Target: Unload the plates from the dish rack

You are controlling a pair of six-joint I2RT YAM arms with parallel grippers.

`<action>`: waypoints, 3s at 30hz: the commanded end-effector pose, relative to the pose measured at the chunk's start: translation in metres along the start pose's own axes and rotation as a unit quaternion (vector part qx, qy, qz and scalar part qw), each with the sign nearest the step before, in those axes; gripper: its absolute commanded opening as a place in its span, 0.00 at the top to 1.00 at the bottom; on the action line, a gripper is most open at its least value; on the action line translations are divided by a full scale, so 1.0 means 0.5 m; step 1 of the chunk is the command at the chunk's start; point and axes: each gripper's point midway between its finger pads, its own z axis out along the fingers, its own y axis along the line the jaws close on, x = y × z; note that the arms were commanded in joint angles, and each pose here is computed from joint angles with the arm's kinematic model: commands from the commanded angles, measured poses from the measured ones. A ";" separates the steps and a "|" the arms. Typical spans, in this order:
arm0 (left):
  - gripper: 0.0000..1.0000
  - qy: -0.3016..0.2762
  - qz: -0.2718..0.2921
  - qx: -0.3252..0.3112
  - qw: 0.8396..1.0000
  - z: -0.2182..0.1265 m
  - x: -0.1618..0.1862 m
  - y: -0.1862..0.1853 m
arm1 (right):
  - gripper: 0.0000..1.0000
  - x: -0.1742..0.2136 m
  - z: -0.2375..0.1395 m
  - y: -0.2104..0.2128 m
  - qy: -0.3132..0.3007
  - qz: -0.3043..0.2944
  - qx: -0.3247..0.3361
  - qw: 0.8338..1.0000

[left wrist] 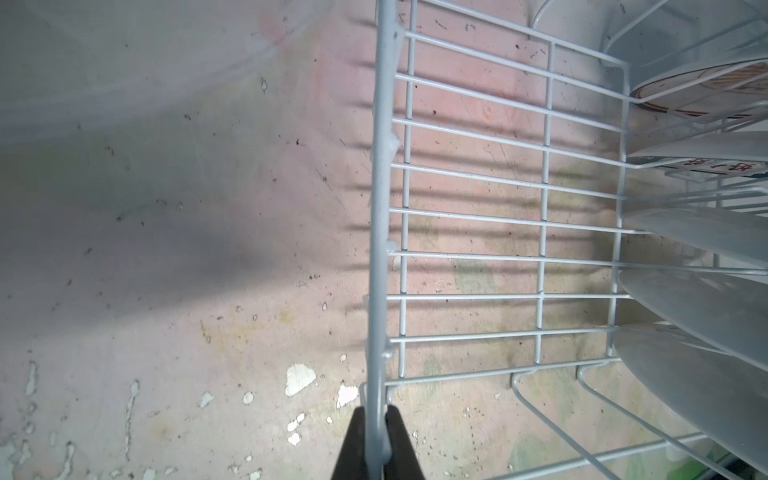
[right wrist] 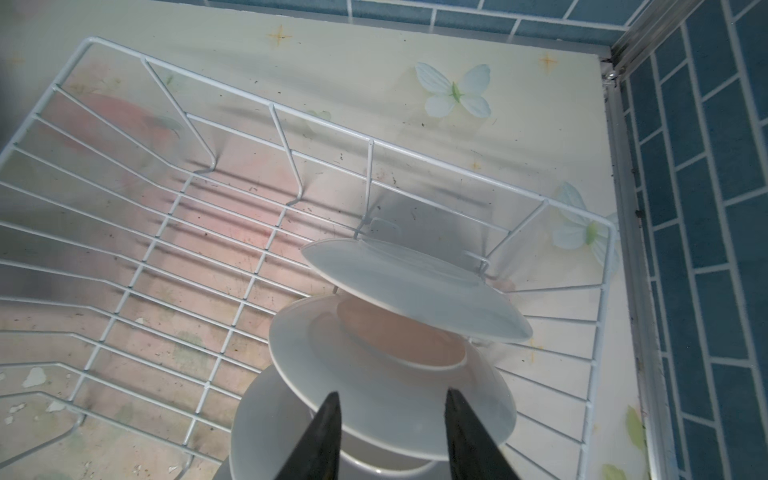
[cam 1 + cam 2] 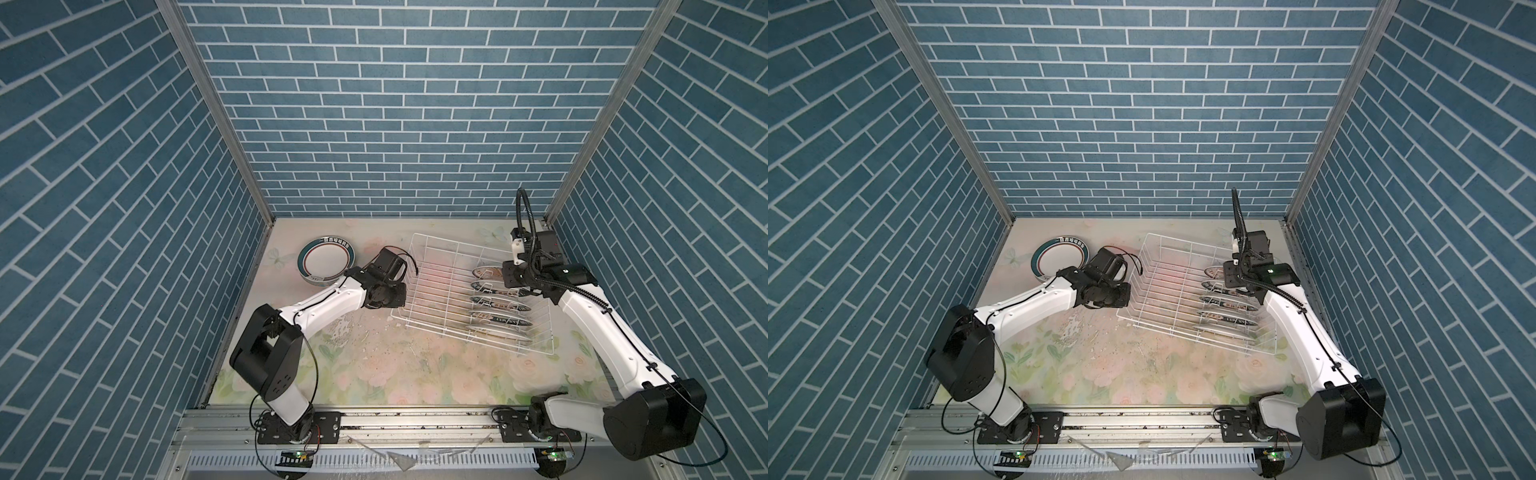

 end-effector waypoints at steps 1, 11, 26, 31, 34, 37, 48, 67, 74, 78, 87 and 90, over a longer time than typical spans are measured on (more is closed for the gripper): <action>1.00 -0.011 0.009 -0.015 1.000 0.008 -0.048 0.011 | 0.57 0.012 -0.004 -0.038 -0.003 -0.022 0.052 0.998; 1.00 -0.008 0.008 -0.025 1.000 0.073 -0.151 0.032 | 0.57 0.014 -0.002 -0.067 -0.001 -0.024 0.090 0.996; 1.00 -0.045 0.093 -0.010 0.995 0.084 -0.282 0.022 | 0.60 0.007 -0.019 0.022 -0.018 -0.045 -0.044 0.998; 0.99 -0.049 0.112 0.000 0.992 0.079 -0.299 0.022 | 0.62 0.010 -0.042 0.055 -0.035 -0.057 -0.095 0.993; 0.96 -0.052 0.107 0.010 0.993 0.078 -0.309 0.022 | 0.63 0.021 -0.053 0.074 -0.028 -0.062 -0.118 0.991; 0.90 -0.055 0.106 0.010 0.993 0.071 -0.318 0.021 | 0.63 0.036 -0.062 0.099 -0.017 -0.081 -0.133 0.988; 0.65 -0.054 0.094 0.017 0.994 0.049 -0.301 0.019 | 0.62 0.080 -0.066 0.136 0.030 -0.173 -0.066 0.982; 0.35 -0.152 -0.008 0.011 0.988 -0.162 -0.171 0.145 | 0.61 0.122 -0.038 0.144 0.070 -0.225 -0.026 0.972; 0.32 -0.187 -0.036 0.005 0.982 -0.222 -0.111 0.176 | 0.61 0.140 -0.016 0.149 0.096 -0.240 -0.019 0.966; 0.30 -0.200 -0.050 0.003 0.979 -0.238 -0.091 0.190 | 0.61 0.142 -0.011 0.148 0.100 -0.242 -0.015 0.965; 0.30 -0.206 -0.070 0.001 0.976 -0.246 -0.077 0.209 | 0.67 0.156 0.026 0.140 0.135 -0.262 0.012 0.955; 0.30 -0.218 -0.073 0.000 0.973 -0.265 -0.074 0.211 | 0.71 0.160 0.035 0.135 0.142 -0.272 0.021 0.952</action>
